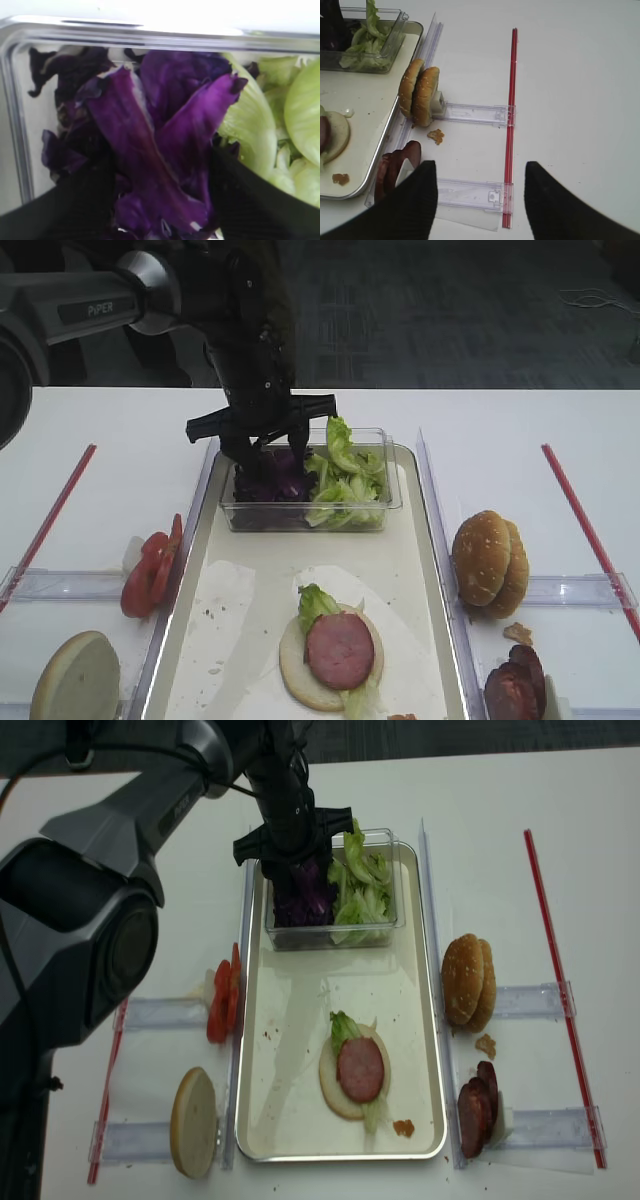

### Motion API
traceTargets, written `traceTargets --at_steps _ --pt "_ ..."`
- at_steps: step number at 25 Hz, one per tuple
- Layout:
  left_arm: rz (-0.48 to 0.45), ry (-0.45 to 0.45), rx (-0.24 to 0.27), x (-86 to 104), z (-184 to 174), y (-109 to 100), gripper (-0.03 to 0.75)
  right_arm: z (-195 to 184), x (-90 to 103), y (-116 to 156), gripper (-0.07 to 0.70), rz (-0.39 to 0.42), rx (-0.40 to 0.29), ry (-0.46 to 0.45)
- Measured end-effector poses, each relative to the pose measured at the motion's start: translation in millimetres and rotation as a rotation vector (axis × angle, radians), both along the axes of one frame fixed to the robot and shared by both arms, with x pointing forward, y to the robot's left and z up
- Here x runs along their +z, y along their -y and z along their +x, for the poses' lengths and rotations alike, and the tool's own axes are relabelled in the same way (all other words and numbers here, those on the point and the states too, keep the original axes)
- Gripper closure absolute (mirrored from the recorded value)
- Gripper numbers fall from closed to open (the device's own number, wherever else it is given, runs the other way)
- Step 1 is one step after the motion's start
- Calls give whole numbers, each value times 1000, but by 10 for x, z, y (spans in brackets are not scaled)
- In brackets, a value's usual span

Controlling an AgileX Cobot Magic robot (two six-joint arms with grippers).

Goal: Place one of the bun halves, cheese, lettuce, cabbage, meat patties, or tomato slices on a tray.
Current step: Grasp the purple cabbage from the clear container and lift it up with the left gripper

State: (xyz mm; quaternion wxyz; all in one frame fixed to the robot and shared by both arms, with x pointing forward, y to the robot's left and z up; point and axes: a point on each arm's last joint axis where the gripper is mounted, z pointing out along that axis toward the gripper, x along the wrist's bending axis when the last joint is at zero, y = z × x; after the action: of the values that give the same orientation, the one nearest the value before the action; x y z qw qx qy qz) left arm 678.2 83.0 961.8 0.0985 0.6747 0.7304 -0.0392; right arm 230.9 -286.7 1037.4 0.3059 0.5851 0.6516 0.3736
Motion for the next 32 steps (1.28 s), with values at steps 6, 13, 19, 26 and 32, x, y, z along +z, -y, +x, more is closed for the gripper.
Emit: traceTargets --at_steps 6,13,19,26,32 --pt "6 0 -1 -12 3 -4 384 0 0 2 193 -1 -2 0" --pt "7 2 -10 -12 3 -4 465 0 0 2 193 -1 -2 0" --pt "9 6 -30 -12 3 -4 473 0 0 2 193 -1 -2 0" --pt "13 12 -60 -12 4 -5 537 0 0 2 193 1 -3 0" --pt "20 19 -69 -11 9 -11 644 0 0 2 193 1 -3 0"
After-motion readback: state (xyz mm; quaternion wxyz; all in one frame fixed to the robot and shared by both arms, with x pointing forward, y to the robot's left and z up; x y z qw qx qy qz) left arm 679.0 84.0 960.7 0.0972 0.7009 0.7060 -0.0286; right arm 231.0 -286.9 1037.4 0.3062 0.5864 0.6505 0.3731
